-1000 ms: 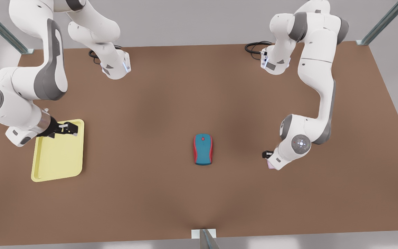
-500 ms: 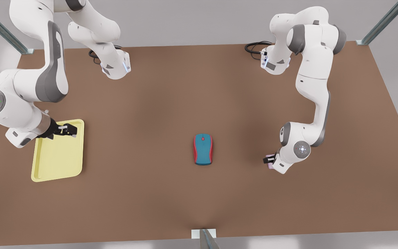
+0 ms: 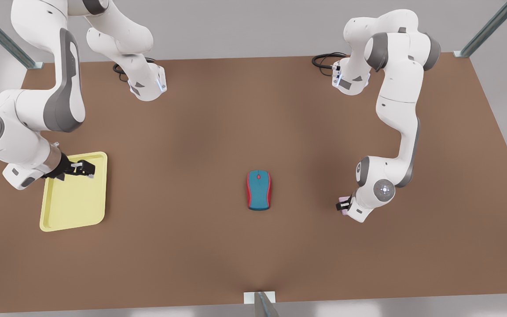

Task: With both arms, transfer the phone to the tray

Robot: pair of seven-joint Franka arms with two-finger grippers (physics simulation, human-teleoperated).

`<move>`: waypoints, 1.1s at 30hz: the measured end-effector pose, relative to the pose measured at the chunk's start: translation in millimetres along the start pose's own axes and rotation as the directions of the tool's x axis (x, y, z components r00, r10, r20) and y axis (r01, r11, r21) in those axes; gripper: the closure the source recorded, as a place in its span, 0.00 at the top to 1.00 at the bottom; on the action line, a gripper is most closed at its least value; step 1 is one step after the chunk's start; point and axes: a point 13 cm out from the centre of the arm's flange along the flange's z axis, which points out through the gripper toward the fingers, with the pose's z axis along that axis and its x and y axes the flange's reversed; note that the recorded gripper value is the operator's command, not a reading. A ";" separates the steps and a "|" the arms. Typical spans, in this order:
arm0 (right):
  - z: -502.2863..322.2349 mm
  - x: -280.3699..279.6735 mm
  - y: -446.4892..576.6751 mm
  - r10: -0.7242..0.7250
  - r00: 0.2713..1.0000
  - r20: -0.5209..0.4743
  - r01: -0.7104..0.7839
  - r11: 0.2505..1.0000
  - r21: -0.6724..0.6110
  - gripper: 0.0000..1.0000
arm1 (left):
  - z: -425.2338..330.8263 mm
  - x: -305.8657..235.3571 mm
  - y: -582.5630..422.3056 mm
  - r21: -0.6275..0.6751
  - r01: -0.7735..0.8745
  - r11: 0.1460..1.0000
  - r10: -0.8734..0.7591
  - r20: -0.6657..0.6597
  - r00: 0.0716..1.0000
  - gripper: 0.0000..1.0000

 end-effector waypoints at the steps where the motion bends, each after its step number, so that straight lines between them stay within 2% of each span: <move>1: 0.8 -0.2 -1.1 0.002 1.000 0.000 -0.002 1.000 0.000 1.00 | -0.1 -0.1 0.1 0.000 0.002 1.000 -0.002 0.000 1.000 0.87; 7: 4.8 14.3 -4.5 0.011 1.000 -0.010 -0.011 1.000 -0.003 1.00 | 1.5 0.2 0.2 -0.001 0.009 1.000 -0.009 -0.001 1.000 0.82; 11: -0.1 -9.9 -16.3 0.026 1.000 0.002 -0.026 1.000 0.004 1.00 | 1.6 -0.1 0.5 -0.003 0.013 1.000 -0.013 0.001 1.000 0.79; 16: -7.1 -14.6 -17.8 0.026 1.000 0.016 -0.026 1.000 0.003 1.00 | 3.0 0.0 0.4 -0.004 0.017 1.000 -0.017 0.001 1.000 0.79; 20: -6.8 -33.4 -16.1 0.017 1.000 0.000 -0.017 1.000 0.011 1.00 | 3.6 -0.5 0.7 -0.004 0.021 1.000 -0.021 0.003 1.000 0.79; 24: 4.4 -26.1 -12.9 0.004 1.000 -0.022 -0.003 1.000 0.017 1.00 | -4.2 -3.1 -0.2 -0.002 0.024 1.000 -0.024 0.011 1.000 0.77; 29: 16.8 -28.4 -22.9 0.007 1.000 -0.016 -0.007 1.000 0.027 1.00 | -30.3 -9.3 -9.4 0.007 0.019 1.000 -0.019 0.028 0.999 0.77; 33: 21.9 -32.6 -26.9 0.003 1.000 -0.008 -0.003 1.000 0.027 1.00 | -67.5 -4.7 -58.2 0.031 -0.036 0.999 0.034 0.046 0.998 0.77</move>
